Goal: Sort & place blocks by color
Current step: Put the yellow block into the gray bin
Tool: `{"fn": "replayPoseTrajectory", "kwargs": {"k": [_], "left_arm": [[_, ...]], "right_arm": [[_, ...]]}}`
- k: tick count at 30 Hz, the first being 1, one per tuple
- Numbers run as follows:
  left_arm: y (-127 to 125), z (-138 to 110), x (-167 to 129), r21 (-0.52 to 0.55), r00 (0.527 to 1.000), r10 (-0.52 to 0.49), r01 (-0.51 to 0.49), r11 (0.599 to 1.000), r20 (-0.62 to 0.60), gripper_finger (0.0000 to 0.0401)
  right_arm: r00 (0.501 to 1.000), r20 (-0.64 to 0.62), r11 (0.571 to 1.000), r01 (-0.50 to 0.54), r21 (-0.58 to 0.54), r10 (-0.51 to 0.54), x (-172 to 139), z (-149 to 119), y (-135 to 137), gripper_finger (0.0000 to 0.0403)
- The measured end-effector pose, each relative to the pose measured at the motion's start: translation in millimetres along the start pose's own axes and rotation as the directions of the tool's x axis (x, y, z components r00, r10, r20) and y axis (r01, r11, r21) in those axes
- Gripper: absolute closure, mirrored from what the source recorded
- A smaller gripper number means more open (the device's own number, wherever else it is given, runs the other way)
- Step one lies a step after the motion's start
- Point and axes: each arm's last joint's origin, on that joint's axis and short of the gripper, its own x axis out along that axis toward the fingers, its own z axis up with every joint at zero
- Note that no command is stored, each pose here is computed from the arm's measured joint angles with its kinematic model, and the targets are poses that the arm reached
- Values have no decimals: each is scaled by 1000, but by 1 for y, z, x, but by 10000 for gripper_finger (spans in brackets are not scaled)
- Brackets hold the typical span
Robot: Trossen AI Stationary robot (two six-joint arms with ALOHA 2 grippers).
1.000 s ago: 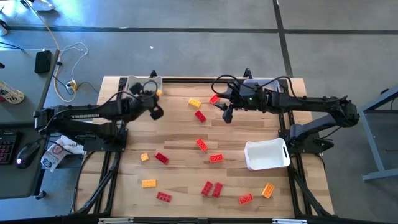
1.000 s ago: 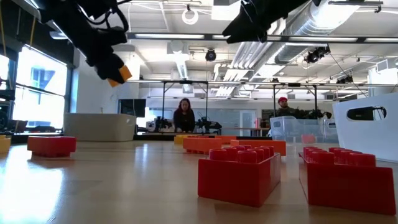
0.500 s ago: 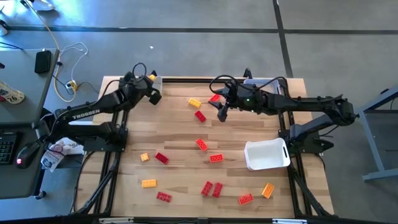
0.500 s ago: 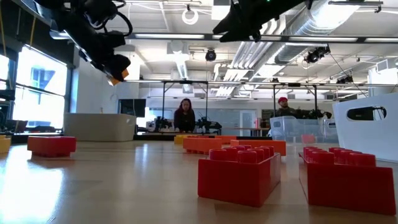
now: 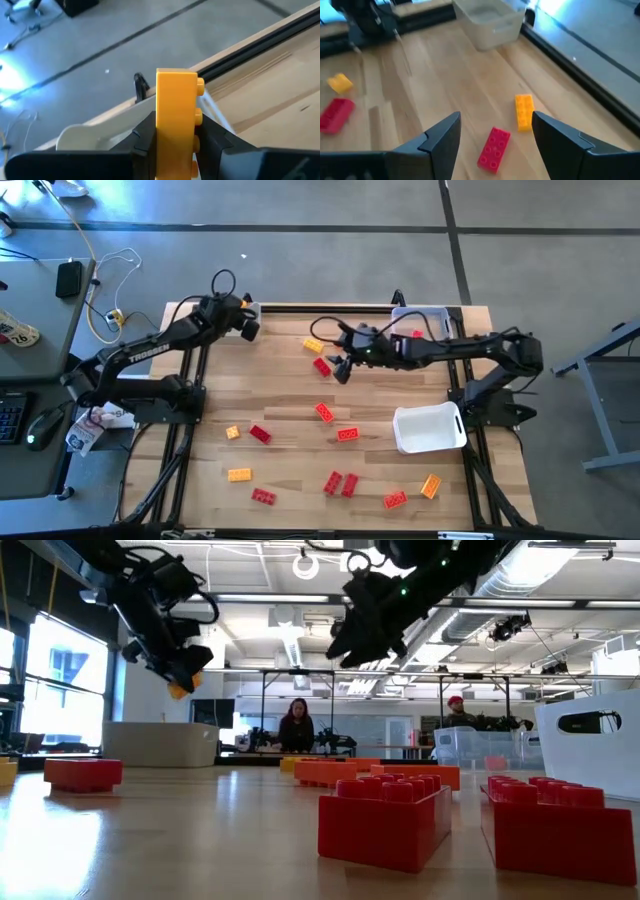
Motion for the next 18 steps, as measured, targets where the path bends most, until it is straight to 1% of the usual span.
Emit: {"fn": "replayPoseTrajectory", "kwargs": {"k": [4,7,16,18], "left_arm": [[2,-3,11,-25,999,21,-23,999,-49,327],[2,-5,18,-21,997,27,-29,999,-78,327],[1,-11,36,-53,988,-12,4,999,-154,327],[0,-11,39,-59,988,-13,4,998,-155,327]], "right_arm": [[999,-44,999,19,27,-18,14,-10,1,171],[997,-71,999,42,23,-40,22,-17,1,171],[990,-131,995,65,76,-55,39,-32,1,171],[987,-147,993,71,91,-57,43,-36,2,171]]}}
